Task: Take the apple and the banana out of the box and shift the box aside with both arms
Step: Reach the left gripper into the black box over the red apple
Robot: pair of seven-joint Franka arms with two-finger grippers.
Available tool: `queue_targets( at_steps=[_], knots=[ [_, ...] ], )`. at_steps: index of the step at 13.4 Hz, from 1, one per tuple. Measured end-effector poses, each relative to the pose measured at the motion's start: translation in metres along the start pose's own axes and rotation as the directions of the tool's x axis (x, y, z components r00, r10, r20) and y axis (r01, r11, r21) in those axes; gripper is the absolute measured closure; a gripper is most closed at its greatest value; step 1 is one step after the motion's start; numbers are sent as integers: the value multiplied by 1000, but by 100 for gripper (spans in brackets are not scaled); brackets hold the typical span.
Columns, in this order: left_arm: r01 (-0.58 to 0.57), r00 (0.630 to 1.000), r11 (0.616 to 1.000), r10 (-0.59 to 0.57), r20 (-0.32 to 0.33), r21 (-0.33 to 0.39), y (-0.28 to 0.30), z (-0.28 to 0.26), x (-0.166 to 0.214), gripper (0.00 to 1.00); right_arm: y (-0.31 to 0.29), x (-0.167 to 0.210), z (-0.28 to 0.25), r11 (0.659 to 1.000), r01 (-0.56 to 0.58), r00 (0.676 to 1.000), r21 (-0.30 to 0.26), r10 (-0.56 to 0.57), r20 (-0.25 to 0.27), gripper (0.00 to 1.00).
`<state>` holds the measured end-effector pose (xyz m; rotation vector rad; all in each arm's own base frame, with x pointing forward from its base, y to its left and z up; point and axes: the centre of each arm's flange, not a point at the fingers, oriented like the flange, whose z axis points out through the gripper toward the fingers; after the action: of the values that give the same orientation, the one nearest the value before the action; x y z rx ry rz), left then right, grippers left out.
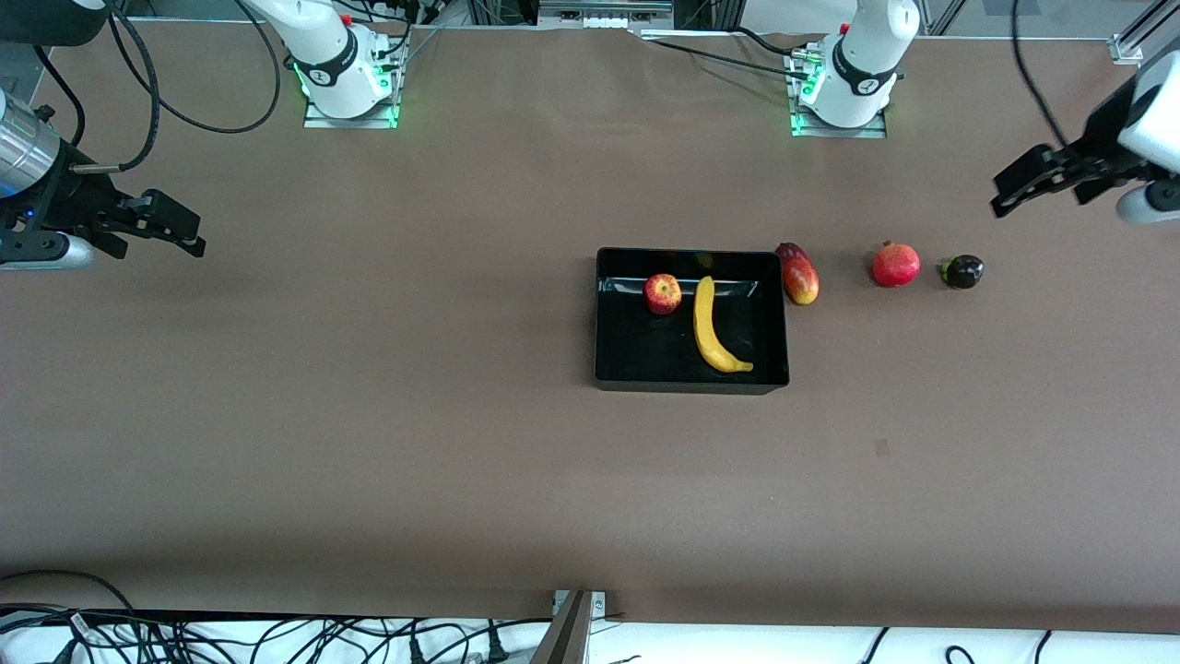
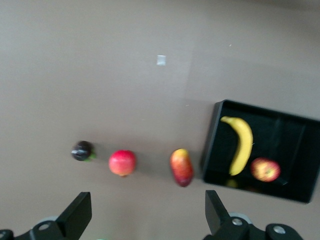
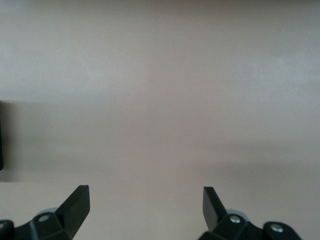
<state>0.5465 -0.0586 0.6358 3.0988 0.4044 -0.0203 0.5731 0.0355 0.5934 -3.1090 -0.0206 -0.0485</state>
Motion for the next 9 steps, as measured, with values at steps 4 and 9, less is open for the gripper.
queue_targets(
  at_steps=[4,9],
  knots=[
    [247,969,968,-247,15,-35,67,45,6,0,0,1,1,1000,0,1000,0,0,1,0],
    [448,894,894,-447,39,-15,174,138,-6,0,0,2,3,1000,0,1000,-2,0,2,0]
  ],
)
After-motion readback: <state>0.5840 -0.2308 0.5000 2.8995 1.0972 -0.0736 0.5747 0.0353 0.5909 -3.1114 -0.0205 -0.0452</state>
